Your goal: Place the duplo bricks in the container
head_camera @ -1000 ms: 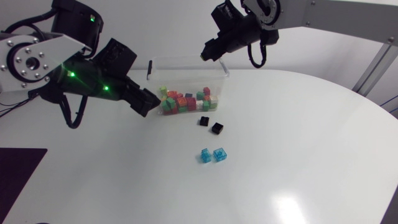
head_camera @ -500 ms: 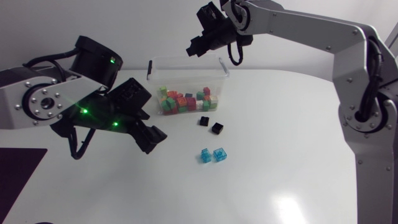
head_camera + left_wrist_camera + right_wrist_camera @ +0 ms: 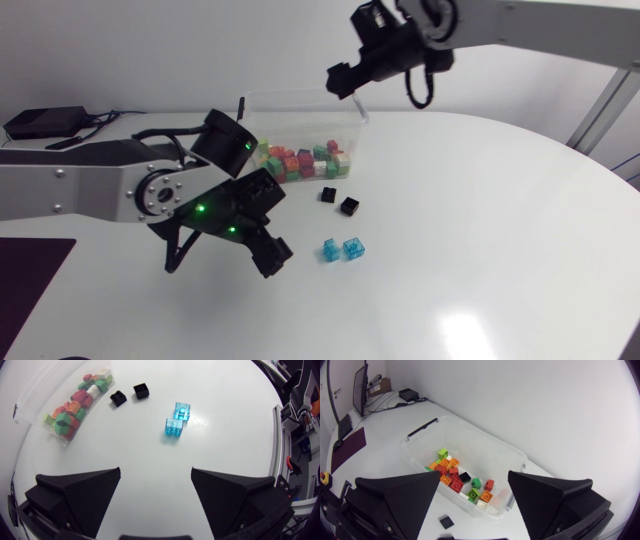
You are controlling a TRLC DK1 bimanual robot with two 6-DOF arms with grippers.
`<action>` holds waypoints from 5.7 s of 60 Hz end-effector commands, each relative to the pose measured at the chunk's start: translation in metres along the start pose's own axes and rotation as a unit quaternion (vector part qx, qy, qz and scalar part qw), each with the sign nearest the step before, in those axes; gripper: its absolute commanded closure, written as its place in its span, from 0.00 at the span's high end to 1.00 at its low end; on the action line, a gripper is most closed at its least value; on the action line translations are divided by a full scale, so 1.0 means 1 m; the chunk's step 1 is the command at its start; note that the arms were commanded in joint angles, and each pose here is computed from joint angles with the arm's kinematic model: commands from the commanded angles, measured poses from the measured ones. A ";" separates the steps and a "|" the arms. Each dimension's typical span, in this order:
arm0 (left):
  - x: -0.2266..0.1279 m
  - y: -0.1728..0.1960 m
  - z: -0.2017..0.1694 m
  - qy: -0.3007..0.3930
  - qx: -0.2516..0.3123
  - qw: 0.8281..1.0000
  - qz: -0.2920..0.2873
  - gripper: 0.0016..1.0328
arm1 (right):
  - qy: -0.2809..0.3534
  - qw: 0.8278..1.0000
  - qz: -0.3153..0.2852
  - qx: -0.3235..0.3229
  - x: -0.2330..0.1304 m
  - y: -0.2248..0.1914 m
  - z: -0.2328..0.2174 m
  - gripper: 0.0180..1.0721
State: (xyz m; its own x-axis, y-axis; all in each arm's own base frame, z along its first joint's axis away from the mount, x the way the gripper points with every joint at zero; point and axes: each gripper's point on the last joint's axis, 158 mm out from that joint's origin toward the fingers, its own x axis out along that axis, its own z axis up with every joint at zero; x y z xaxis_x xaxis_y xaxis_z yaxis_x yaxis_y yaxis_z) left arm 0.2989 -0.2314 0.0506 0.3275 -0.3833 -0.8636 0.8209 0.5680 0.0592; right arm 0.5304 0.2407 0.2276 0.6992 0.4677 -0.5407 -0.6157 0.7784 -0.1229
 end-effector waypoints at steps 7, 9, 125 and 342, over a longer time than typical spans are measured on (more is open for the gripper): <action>0.021 -0.011 0.011 0.013 0.000 1.000 -0.017 0.95 | 0.008 1.000 -0.013 0.008 -0.064 -0.019 -0.038 0.96; 0.023 -0.010 0.014 0.013 0.002 1.000 -0.018 0.95 | 0.013 1.000 -0.009 0.006 -0.070 -0.016 -0.048 0.96; 0.083 -0.031 0.033 0.109 0.092 0.986 -0.083 0.22 | 0.176 0.952 0.187 -0.166 -0.089 0.120 -0.261 0.96; -0.127 0.136 0.069 -0.166 -0.101 0.971 0.136 0.95 | -0.017 0.984 0.149 -0.092 0.051 0.063 0.012 0.21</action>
State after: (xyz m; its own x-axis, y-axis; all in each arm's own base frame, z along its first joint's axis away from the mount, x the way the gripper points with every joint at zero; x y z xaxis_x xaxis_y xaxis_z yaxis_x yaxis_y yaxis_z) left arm 0.4146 -0.1515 0.1971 0.6719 -0.3689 -0.6422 0.5583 0.8221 0.1118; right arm 0.5147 0.3191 0.2045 0.4579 0.6872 -0.5640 -0.8722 0.4701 -0.1352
